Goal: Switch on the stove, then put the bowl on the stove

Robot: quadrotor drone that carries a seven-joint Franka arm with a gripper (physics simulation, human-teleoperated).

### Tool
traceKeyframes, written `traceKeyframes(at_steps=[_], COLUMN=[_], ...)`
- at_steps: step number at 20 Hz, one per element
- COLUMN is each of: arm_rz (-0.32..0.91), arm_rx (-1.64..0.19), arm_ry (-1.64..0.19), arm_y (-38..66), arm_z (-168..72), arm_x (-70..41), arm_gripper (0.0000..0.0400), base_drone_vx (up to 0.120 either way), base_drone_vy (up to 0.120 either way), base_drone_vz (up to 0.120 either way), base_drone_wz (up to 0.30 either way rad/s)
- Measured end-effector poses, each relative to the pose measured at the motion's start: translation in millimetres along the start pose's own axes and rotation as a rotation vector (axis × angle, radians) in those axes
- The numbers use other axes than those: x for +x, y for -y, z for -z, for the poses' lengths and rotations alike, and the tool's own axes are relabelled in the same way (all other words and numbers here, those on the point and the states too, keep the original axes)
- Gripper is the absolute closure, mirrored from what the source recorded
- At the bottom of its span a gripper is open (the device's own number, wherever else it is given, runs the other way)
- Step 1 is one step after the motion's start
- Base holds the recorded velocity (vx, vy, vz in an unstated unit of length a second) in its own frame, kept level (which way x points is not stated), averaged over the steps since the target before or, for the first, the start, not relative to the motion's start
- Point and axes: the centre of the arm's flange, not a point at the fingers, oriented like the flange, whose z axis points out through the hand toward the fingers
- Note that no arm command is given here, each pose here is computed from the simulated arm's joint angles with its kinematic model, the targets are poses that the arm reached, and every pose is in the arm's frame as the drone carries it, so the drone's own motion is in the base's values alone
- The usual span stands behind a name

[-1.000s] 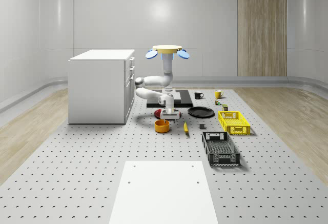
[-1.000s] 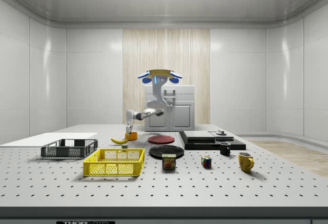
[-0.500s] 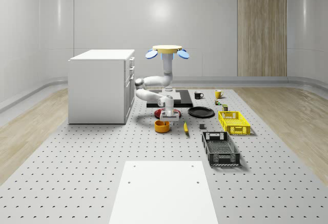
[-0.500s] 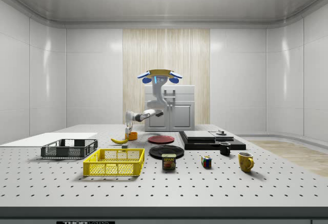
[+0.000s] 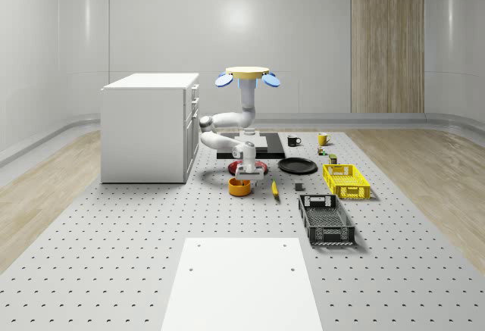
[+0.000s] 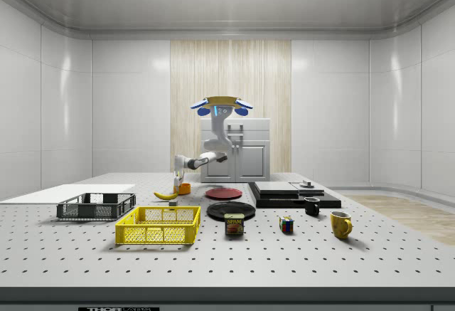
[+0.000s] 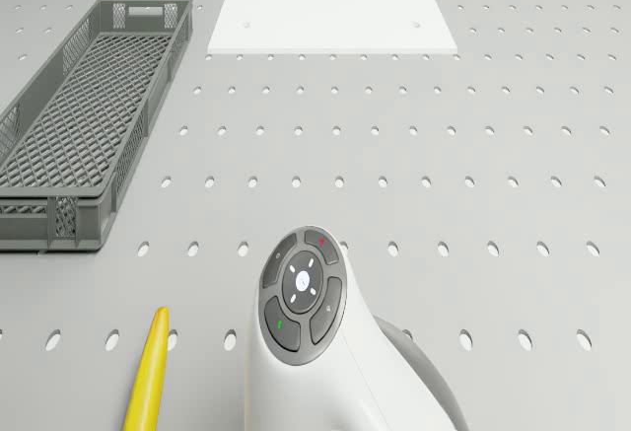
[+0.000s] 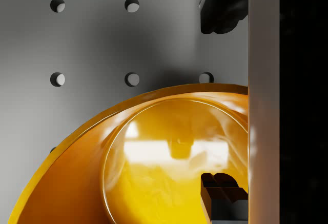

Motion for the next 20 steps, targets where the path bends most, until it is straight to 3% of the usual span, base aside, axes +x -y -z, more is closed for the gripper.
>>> traceKeyframes(at_steps=[3, 6, 10, 15, 20], arm_rz=[0.0, 0.0, 0.0, 0.0, 0.0], arm_rx=[0.0, 0.0, 0.0, 0.0, 0.0], arm_ry=[0.0, 0.0, 0.0, 0.0, 0.0], arm_y=[0.3, 0.5, 0.6, 0.6, 0.6], arm_z=[-0.2, -0.3, -0.4, 8.5, 24.6], arm_x=[-0.3, -0.4, -0.5, -0.5, -0.6], arm_gripper=[0.018, 0.0243, 0.0279, 0.0294, 0.0298], base_drone_vx=[0.0, 0.0, 0.0, 0.0, -0.064], base_drone_vy=[0.0, 0.0, 0.0, 0.0, 0.056], base_drone_vz=[0.0, 0.0, 0.0, 0.0, 0.12], base_drone_wz=[0.0, 0.0, 0.0, 0.0, 0.0])
